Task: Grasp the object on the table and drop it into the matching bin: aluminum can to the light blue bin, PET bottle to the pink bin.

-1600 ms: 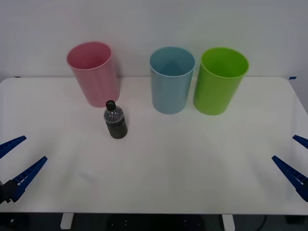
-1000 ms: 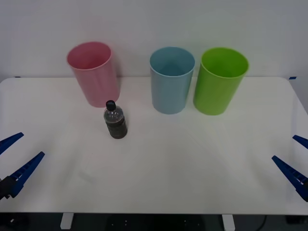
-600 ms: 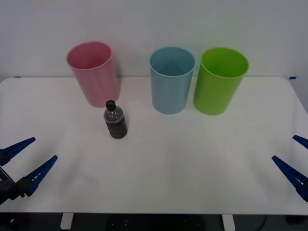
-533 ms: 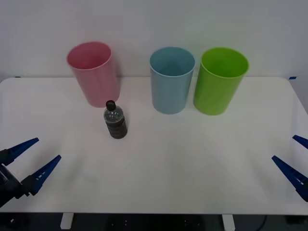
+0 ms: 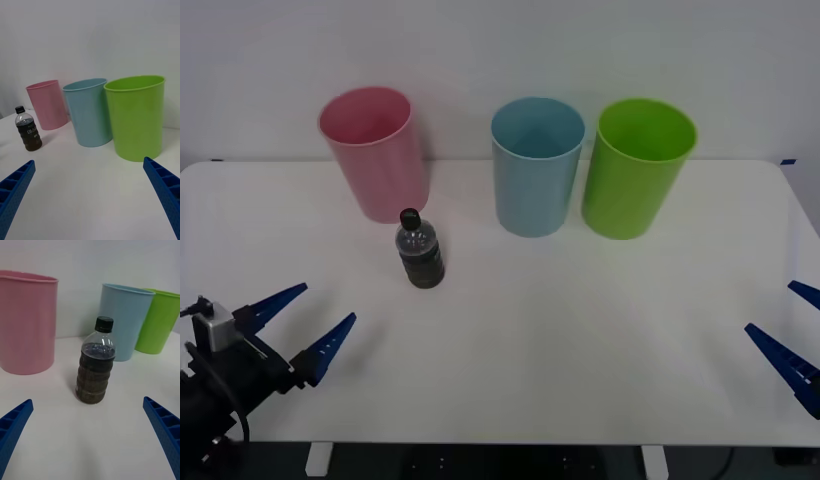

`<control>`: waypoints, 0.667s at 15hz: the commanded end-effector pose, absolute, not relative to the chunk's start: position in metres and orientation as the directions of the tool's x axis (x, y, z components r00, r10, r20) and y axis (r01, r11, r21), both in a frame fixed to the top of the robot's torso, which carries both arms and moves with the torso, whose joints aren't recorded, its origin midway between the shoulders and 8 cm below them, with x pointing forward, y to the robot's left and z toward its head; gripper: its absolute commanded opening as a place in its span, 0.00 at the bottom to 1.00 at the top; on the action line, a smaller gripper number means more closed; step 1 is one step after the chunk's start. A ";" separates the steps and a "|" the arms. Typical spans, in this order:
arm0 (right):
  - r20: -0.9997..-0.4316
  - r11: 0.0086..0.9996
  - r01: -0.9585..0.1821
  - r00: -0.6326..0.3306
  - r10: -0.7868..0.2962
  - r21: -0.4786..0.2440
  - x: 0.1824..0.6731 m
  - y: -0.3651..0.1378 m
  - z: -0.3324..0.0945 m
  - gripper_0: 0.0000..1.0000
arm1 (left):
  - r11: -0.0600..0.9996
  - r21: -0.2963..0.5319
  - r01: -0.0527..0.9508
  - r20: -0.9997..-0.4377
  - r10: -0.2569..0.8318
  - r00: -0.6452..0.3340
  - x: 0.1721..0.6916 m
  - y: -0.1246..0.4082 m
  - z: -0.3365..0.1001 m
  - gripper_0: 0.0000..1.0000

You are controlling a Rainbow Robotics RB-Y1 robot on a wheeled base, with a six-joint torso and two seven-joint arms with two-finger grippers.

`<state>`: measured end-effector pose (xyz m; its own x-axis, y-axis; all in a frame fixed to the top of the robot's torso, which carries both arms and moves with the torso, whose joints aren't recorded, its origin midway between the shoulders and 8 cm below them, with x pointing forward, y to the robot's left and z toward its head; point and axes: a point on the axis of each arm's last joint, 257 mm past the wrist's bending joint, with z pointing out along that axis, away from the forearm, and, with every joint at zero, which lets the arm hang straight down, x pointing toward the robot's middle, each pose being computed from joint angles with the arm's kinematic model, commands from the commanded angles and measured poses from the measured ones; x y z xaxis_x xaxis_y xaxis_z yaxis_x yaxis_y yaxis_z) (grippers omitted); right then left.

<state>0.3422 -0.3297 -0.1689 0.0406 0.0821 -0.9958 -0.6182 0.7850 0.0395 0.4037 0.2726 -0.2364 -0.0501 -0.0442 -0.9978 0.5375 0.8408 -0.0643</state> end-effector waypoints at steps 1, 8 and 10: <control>-0.996 0.785 -0.618 0.041 0.082 0.039 0.342 -0.330 -0.169 1.00 | 0.848 -0.057 0.527 -0.998 -0.035 -0.052 0.414 0.258 -0.243 1.00; -0.996 0.785 -0.618 0.041 0.082 0.039 0.342 -0.330 -0.169 1.00 | 0.863 -0.049 0.503 -0.998 -0.020 -0.061 0.443 0.229 -0.254 1.00; -0.996 0.785 -0.618 0.041 0.082 0.039 0.342 -0.330 -0.169 1.00 | 0.860 -0.053 0.507 -0.997 -0.020 -0.070 0.455 0.222 -0.260 1.00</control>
